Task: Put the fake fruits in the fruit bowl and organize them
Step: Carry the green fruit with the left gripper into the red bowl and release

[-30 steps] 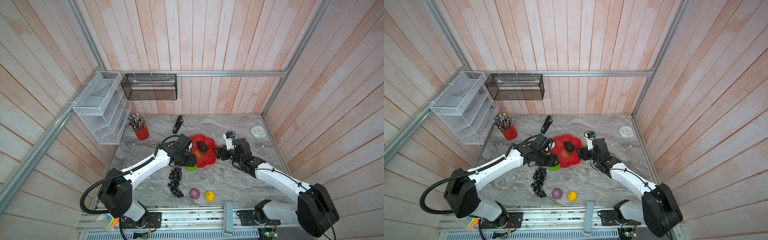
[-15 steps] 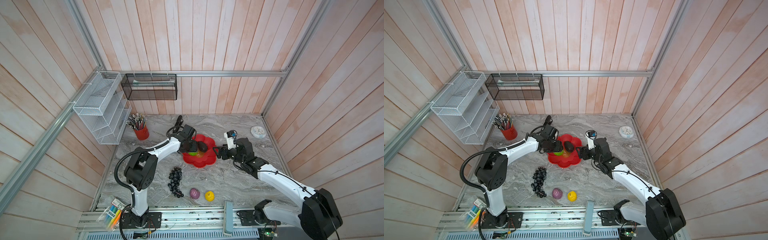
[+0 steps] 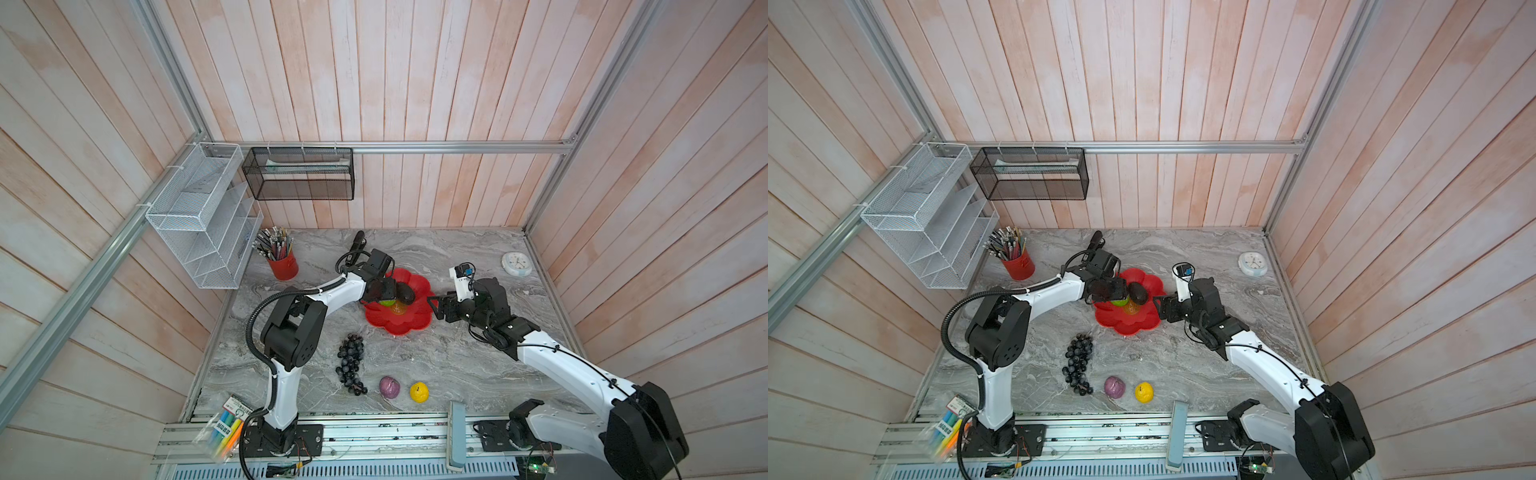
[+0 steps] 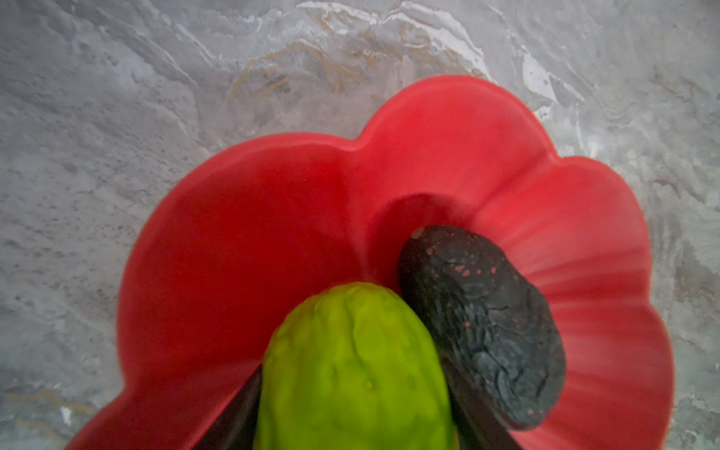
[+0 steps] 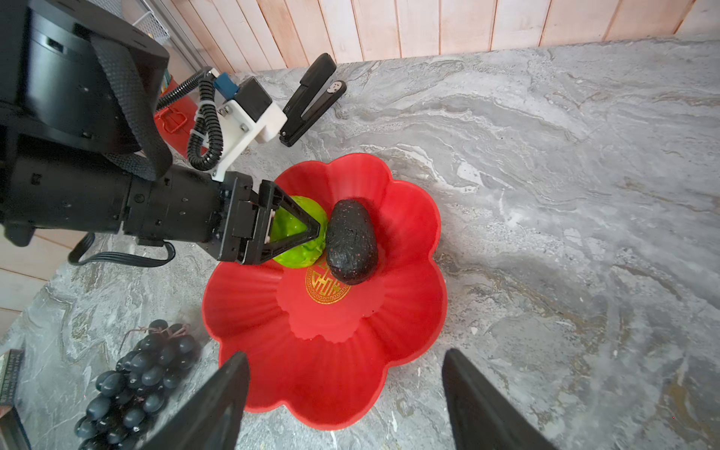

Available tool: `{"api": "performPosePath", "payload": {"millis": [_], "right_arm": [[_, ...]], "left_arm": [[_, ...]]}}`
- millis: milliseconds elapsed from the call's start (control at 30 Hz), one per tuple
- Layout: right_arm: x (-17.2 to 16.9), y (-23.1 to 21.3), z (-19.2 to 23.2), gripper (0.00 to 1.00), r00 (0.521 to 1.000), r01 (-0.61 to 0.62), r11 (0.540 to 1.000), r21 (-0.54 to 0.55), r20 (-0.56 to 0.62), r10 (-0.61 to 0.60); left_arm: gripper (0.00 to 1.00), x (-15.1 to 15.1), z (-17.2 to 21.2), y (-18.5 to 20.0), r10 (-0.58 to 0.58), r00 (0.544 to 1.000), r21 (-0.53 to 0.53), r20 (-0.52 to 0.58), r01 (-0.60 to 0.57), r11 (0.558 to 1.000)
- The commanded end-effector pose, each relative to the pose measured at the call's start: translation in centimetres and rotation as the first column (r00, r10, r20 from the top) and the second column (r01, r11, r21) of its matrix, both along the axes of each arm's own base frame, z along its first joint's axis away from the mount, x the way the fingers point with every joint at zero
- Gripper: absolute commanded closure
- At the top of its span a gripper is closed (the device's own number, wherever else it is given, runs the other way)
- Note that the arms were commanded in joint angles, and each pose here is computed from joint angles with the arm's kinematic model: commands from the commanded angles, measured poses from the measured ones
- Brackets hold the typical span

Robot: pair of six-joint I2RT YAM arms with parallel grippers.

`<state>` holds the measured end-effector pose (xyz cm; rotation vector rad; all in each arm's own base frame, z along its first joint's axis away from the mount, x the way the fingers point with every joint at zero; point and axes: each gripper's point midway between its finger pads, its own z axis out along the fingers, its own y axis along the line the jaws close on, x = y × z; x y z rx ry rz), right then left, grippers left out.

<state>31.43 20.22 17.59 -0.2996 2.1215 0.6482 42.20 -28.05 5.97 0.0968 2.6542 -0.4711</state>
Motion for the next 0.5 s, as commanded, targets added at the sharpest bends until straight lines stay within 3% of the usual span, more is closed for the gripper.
{"api": "performPosePath", "payload": {"millis": [0,167,467], "right_arm": [[-0.5,-0.4,-0.5,0.22,1.0,-0.002,1.0,-0.013,-0.011,0.001],[-0.4,-0.2,-0.4,0.21,1.0,-0.007,1.0,-0.011,-0.017,0.006],[-0.6,0.4,-0.1,0.19,0.999,-0.048,0.999,-0.009,-0.026,0.047]], "left_arm": [[0.35,1.0,0.5,-0.5,0.019,0.999,-0.022,0.028,-0.018,1.0],[0.24,0.9,1.5,-0.5,0.026,0.998,-0.045,0.05,-0.024,0.999],[0.22,0.1,4.4,-0.5,0.028,0.996,-0.086,0.09,-0.02,0.996]]}}
